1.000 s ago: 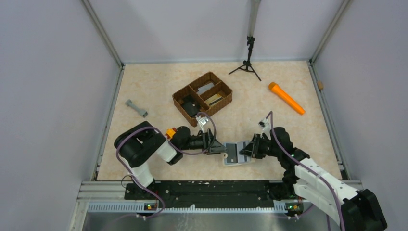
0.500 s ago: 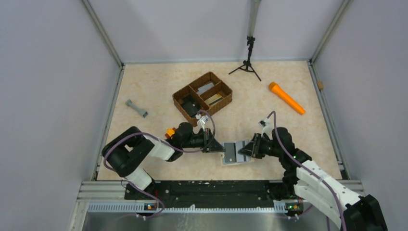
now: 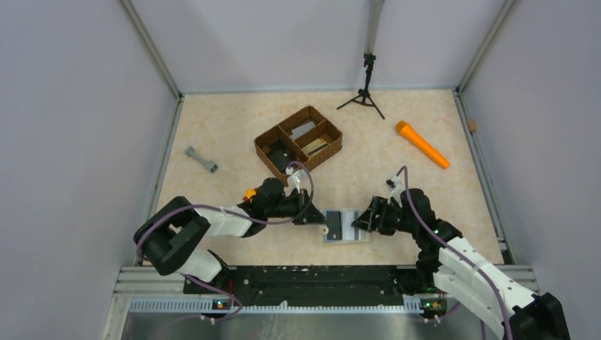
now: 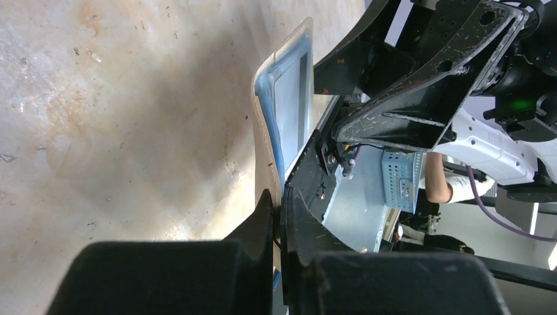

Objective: Take the credit cards out of the card holder
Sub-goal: Remove the credit card from the card holder, then place the credit card in the storage box, then remove the credit card from the card holder.

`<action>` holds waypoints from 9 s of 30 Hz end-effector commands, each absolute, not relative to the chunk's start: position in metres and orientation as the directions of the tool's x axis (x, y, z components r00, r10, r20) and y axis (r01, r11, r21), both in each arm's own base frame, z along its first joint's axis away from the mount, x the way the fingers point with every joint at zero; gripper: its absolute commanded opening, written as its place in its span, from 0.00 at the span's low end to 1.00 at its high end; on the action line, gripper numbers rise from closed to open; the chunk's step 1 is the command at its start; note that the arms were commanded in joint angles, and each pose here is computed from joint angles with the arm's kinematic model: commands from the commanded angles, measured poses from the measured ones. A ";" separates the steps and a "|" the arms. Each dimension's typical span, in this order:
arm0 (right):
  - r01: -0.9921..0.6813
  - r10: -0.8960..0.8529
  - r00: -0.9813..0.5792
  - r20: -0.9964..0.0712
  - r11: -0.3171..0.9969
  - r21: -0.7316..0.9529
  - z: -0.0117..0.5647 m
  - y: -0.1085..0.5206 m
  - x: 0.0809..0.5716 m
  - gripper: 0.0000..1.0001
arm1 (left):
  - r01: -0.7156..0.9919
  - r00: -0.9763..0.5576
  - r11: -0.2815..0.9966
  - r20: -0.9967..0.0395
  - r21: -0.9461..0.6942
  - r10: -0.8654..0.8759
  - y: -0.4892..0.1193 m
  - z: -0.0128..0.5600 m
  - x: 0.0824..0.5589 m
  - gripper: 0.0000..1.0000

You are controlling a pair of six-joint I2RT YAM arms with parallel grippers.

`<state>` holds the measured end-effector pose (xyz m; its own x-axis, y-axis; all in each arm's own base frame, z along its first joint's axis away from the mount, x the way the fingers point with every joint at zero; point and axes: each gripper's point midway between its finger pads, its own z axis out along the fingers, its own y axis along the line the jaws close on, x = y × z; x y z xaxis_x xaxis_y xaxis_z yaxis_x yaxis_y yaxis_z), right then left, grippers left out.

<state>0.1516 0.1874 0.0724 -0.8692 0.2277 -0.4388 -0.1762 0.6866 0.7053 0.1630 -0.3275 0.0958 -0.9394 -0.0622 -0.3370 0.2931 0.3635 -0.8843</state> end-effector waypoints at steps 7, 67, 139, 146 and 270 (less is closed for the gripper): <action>-0.198 0.246 -0.795 -0.555 0.758 0.621 0.100 0.171 0.170 0.69 | 0.329 -0.928 0.317 -0.367 -0.890 -0.069 -0.331 0.106 0.164 0.00; -0.415 0.255 -0.844 -0.473 0.250 0.875 0.188 0.229 0.126 0.57 | 0.516 -0.851 -0.141 -0.487 -0.845 -0.195 -0.331 0.235 0.121 0.00; -0.568 0.186 -0.596 -0.781 0.589 0.574 0.264 0.266 0.299 0.00 | 0.205 -0.744 0.754 -0.600 -0.624 -0.294 -0.159 0.191 0.213 0.00; -0.588 0.115 -0.597 -0.794 0.611 0.530 0.261 0.303 0.354 0.00 | 0.067 -0.617 0.889 -0.719 -0.453 -0.321 -0.107 0.229 0.230 0.00; -0.435 0.241 -0.809 -0.537 0.369 0.821 0.186 0.269 0.164 0.00 | 0.530 -0.807 0.270 -0.576 -0.804 -0.133 -0.286 0.211 0.161 0.37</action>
